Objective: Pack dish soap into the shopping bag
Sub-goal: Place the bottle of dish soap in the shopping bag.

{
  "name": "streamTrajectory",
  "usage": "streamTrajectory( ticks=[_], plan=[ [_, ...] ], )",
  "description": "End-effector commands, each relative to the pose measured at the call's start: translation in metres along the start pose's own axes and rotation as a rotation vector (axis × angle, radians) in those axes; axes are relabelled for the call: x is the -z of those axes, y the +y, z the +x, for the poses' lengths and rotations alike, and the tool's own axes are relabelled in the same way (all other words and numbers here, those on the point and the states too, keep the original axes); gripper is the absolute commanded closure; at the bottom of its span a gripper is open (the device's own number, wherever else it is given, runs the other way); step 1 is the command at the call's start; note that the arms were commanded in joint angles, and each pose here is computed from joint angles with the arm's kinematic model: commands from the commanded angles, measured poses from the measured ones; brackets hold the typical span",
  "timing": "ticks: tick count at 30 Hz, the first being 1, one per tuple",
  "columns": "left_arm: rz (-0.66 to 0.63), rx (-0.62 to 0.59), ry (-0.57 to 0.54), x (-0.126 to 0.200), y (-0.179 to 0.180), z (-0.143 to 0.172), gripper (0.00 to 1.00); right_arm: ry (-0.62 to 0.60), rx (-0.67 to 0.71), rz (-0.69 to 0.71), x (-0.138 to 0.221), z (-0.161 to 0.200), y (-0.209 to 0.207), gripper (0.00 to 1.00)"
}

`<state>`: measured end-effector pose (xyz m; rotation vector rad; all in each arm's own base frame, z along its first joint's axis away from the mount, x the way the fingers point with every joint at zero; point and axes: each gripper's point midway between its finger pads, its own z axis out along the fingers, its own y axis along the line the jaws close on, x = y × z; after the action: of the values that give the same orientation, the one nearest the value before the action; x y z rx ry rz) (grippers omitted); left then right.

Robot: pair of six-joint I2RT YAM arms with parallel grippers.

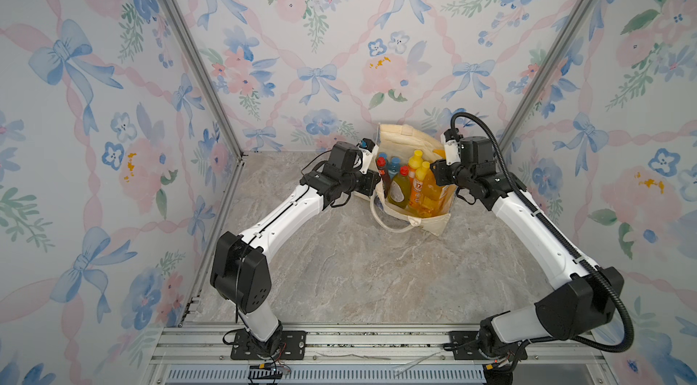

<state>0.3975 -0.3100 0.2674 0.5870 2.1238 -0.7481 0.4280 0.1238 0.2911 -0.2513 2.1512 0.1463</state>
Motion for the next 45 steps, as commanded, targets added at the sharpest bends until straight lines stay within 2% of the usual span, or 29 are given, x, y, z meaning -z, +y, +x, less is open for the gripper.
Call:
streamTrajectory(
  ticks=[1,6,15,21,29,35,42,45],
  plan=[
    [0.041,-0.007,-0.038,0.005,-0.012,-0.015,1.0,-0.155,0.015,-0.027,0.021,-0.054,0.002,1.0],
    [0.042,-0.007,-0.037,0.003,-0.012,-0.015,1.0,-0.1,0.069,-0.027,0.017,-0.049,0.002,1.0],
    [0.033,0.0,-0.048,0.007,-0.009,-0.019,1.0,0.003,0.16,0.111,0.001,-0.031,-0.022,1.0],
    [0.028,0.007,-0.053,0.008,-0.007,-0.021,1.0,-0.019,0.167,0.217,0.001,-0.039,-0.044,1.0],
    [0.037,0.009,-0.058,0.005,-0.009,-0.026,1.0,-0.088,0.067,0.124,-0.008,-0.033,-0.029,1.0],
    [0.035,0.016,-0.06,0.006,-0.009,-0.026,1.0,-0.068,0.038,0.094,-0.018,-0.018,-0.024,1.0],
    [0.024,0.016,-0.065,0.007,-0.007,-0.028,1.0,-0.044,0.045,0.127,-0.023,-0.002,-0.035,1.0],
    [0.019,0.014,-0.072,0.008,-0.006,-0.031,1.0,-0.07,0.065,0.194,-0.021,-0.003,-0.05,1.0]
  ],
)
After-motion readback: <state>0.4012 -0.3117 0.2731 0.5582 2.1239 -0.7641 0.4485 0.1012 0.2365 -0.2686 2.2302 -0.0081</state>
